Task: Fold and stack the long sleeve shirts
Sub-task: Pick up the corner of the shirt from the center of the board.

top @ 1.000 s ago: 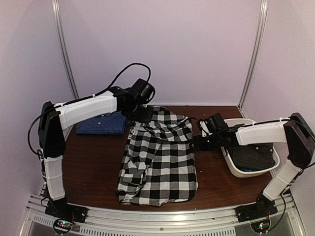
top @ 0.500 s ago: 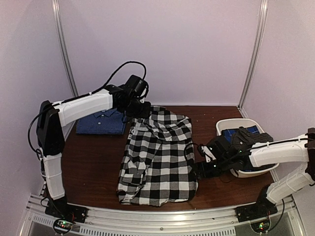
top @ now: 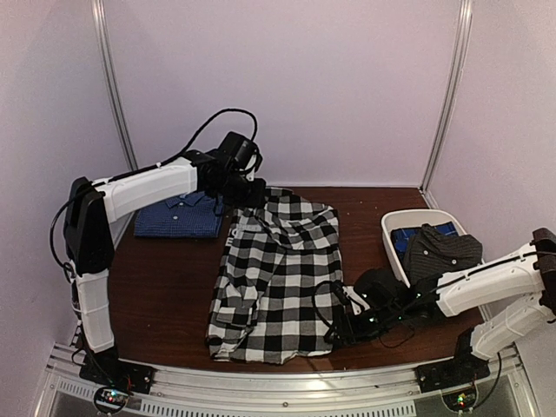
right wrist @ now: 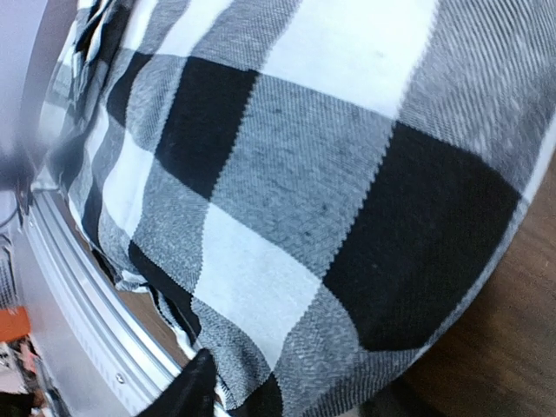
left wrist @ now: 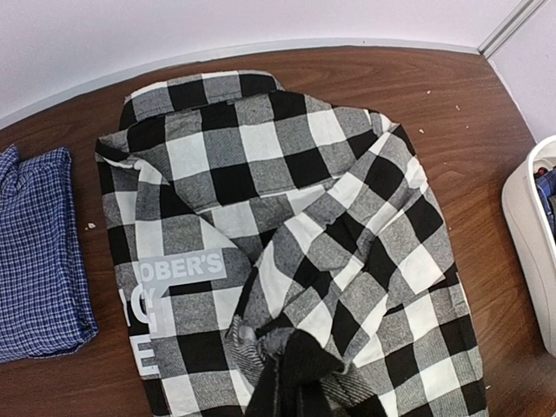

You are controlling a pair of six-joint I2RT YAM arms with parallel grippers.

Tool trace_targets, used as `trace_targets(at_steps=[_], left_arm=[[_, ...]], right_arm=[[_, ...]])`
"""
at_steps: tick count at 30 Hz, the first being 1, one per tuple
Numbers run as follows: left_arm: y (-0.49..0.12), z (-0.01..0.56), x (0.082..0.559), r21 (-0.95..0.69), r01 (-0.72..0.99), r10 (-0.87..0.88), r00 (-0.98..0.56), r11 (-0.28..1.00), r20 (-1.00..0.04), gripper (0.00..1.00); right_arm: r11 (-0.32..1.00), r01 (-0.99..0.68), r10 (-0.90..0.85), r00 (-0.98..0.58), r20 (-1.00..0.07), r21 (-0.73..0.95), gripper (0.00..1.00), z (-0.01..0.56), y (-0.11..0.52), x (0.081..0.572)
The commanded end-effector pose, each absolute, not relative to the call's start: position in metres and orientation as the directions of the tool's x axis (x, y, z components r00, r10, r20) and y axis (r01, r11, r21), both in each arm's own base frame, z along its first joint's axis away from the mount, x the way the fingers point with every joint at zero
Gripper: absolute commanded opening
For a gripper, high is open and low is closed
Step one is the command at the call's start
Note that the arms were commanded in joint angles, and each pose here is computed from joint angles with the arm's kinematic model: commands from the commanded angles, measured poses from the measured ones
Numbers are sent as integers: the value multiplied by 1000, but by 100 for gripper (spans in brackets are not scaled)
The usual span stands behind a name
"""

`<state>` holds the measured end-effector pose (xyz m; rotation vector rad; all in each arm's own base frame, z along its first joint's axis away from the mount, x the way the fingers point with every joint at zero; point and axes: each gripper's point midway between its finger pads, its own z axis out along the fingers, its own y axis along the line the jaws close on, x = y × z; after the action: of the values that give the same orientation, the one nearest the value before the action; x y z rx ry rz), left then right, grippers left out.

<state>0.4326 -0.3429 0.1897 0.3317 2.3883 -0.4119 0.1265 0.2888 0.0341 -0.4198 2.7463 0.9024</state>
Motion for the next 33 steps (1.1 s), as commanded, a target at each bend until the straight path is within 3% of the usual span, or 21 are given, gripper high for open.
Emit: trace_targets(at_steps=[1, 5, 9, 13, 18, 19, 23, 29, 33], left_arm=[[-347, 201, 442, -230, 363, 106, -706, 903, -700, 0], [-344, 205, 445, -241, 360, 93, -704, 901, -704, 0], [-342, 209, 450, -253, 363, 82, -699, 897, -710, 0], [-337, 208, 453, -257, 355, 76, -703, 899, -707, 0], [-335, 204, 455, -265, 361, 77, -706, 894, -704, 0], [-335, 204, 454, -267, 363, 77, -707, 893, -703, 0], [-334, 203, 455, -267, 364, 78, -707, 893, -703, 0], [-334, 209, 457, -268, 367, 74, -699, 891, -711, 0], [-340, 218, 457, -286, 395, 74, -688, 873, -722, 0]], right_arm=[[768, -323, -191, -940, -282, 553, 43, 44, 299, 128], [804, -312, -213, -946, -245, 506, 15, 63, 297, 130], [816, -288, -221, -956, -191, 501, 5, 85, 294, 122], [840, -266, -233, -964, -130, 473, 15, 90, 284, 113], [851, -256, -215, -966, -141, 458, 57, 99, 274, 112], [861, -249, -213, -968, -129, 443, 61, 93, 268, 110], [875, -218, -183, -975, -123, 431, 62, 72, 257, 107], [895, -171, -117, -981, -154, 411, 50, 51, 248, 116], [887, -168, -84, -975, -208, 431, 48, 49, 257, 129]])
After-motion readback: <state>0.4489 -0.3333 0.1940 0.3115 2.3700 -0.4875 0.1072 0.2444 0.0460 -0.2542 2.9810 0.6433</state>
